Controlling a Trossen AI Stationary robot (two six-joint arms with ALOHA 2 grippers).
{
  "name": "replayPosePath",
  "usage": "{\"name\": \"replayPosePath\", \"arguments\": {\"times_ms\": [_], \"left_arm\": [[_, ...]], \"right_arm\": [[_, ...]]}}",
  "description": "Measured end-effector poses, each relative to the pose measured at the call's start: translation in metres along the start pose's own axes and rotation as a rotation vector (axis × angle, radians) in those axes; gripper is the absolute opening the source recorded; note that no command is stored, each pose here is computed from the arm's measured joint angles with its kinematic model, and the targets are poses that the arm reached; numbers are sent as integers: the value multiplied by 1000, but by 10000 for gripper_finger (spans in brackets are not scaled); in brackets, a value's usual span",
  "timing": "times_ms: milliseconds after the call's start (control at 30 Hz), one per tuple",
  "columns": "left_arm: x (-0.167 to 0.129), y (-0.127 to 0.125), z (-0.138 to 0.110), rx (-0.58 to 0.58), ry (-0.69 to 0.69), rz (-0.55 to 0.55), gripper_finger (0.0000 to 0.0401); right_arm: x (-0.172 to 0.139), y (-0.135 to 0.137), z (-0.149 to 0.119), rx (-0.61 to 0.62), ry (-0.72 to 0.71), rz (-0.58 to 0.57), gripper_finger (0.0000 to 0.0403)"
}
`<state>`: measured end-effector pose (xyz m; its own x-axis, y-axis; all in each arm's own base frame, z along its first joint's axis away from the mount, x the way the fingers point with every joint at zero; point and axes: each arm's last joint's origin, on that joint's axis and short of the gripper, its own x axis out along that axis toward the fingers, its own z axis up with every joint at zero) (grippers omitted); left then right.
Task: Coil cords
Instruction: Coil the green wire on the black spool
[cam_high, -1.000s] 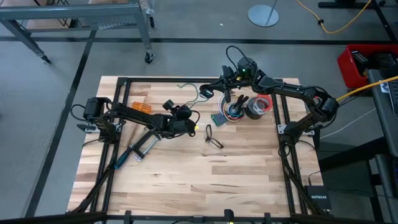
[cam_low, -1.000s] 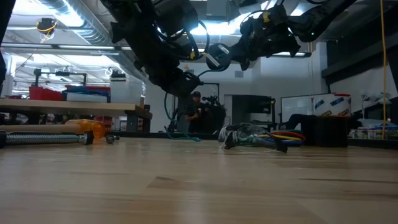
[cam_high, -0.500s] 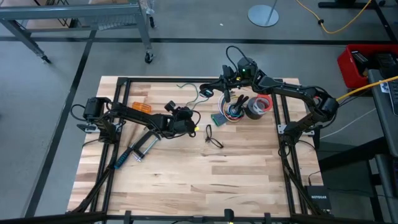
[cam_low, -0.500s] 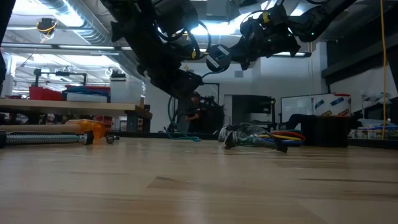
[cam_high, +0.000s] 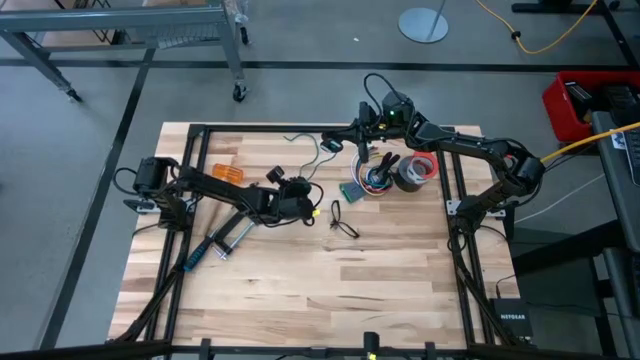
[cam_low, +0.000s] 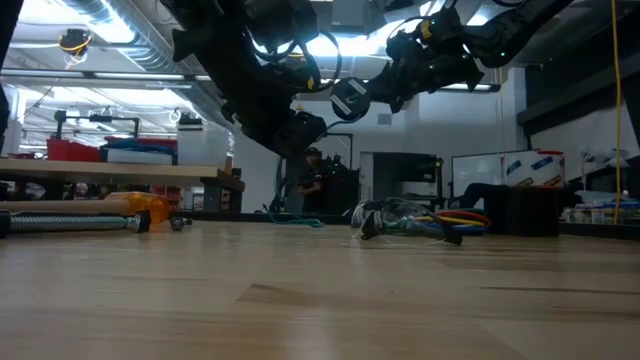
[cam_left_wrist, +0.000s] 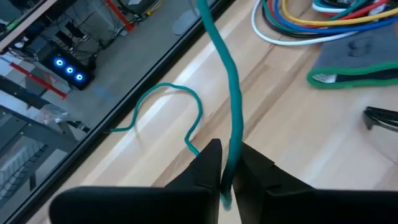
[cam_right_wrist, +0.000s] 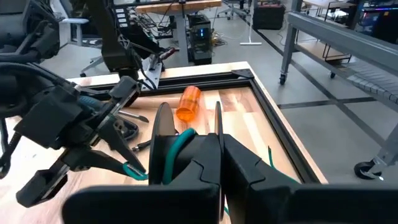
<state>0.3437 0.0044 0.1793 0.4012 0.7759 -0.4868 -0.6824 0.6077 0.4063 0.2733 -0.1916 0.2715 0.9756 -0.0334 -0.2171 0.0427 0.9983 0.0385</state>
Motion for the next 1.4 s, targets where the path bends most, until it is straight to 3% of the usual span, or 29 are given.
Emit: {"name": "replayPosePath", "arguments": {"times_ms": [567, 933, 1233, 1400], "left_arm": [[0, 1, -1, -9, 7, 5, 2], [18, 21, -8, -69, 109, 98, 1], [31, 31, -3, -107, 103, 124, 0], [37, 32, 9, -145, 36, 102, 0]], "right_arm": [[0, 0, -4, 0, 34, 0, 3], [-1, 6, -14, 51, 104, 160, 3], [-4, 7, -29, 85, 260, 72, 3], [1, 15, -33, 32, 330, 10, 3]]}}
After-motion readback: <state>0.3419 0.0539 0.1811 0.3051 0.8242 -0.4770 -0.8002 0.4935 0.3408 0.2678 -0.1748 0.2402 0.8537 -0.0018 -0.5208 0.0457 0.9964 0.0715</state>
